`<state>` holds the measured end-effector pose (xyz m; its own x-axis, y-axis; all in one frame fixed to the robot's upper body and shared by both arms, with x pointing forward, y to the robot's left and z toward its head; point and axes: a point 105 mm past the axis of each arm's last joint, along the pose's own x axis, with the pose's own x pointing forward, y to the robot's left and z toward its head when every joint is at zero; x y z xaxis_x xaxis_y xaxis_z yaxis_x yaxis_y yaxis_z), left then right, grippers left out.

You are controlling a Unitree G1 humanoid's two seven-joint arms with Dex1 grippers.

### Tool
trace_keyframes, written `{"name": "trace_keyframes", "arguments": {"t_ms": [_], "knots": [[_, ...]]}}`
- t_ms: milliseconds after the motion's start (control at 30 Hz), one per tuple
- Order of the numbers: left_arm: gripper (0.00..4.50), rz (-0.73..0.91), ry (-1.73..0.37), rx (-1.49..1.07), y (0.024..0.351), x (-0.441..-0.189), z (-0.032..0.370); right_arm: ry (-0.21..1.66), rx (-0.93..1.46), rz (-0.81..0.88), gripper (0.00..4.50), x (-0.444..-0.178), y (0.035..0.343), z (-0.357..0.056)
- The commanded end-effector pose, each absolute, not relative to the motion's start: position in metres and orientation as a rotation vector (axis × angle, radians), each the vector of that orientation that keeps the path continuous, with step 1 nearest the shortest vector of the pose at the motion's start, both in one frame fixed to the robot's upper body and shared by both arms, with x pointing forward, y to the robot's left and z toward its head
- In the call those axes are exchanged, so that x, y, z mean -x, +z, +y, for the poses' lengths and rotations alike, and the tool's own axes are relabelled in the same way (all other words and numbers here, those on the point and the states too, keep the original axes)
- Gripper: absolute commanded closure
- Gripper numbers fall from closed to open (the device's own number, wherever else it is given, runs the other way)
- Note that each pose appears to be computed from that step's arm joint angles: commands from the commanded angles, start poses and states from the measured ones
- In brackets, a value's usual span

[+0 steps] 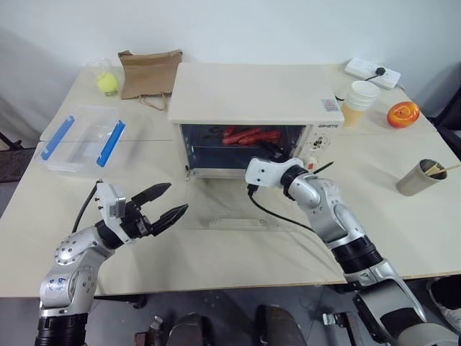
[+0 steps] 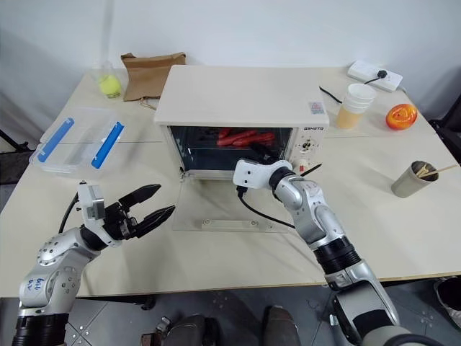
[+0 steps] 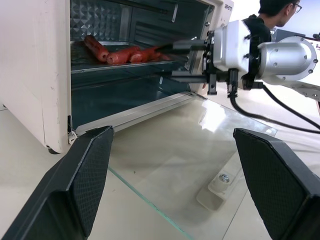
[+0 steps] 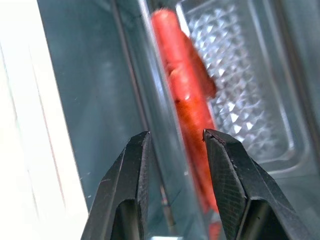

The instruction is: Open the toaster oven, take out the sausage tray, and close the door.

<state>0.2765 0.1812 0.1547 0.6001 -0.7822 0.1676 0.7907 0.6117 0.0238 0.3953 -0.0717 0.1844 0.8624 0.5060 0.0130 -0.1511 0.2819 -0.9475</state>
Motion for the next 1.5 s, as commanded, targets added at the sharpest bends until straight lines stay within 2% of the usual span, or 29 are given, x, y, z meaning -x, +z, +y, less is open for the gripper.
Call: {"name": "trace_keyframes", "arguments": {"t_ms": [33, 300, 400, 500, 767, 1100, 1167, 1500], "knots": [[0.43, -0.224, -0.921, 0.032, 0.169, -0.273, 0.181, 0.436, 1.219, -0.391, 2.76, -0.396, 0.202, -0.06], [0.43, -0.234, -0.921, 0.024, 0.17, -0.273, 0.181, 0.393, 1.26, -0.352, 2.76, -0.408, 0.202, -0.053], [0.4, -0.236, -0.915, 0.02, 0.17, -0.274, 0.183, 0.4, 1.256, -0.361, 3.37, -0.408, 0.203, -0.051], [0.4, -0.24, -0.91, 0.019, 0.171, -0.274, 0.184, 0.404, 1.265, -0.375, 4.24, -0.407, 0.204, -0.05], [0.4, -0.248, -0.902, 0.033, 0.17, -0.273, 0.185, 0.418, 1.258, -0.391, 4.24, -0.402, 0.205, -0.05], [0.4, -0.243, -0.912, 0.03, 0.168, -0.274, 0.185, 0.416, 1.281, -0.372, 4.24, -0.408, 0.202, -0.048], [0.4, -0.239, -0.919, 0.028, 0.168, -0.274, 0.185, 0.422, 1.274, -0.378, 4.38, -0.407, 0.202, -0.044], [0.4, -0.244, -0.936, 0.048, 0.172, -0.281, 0.181, 0.456, 1.292, -0.438, 4.38, -0.395, 0.216, -0.045]]}}
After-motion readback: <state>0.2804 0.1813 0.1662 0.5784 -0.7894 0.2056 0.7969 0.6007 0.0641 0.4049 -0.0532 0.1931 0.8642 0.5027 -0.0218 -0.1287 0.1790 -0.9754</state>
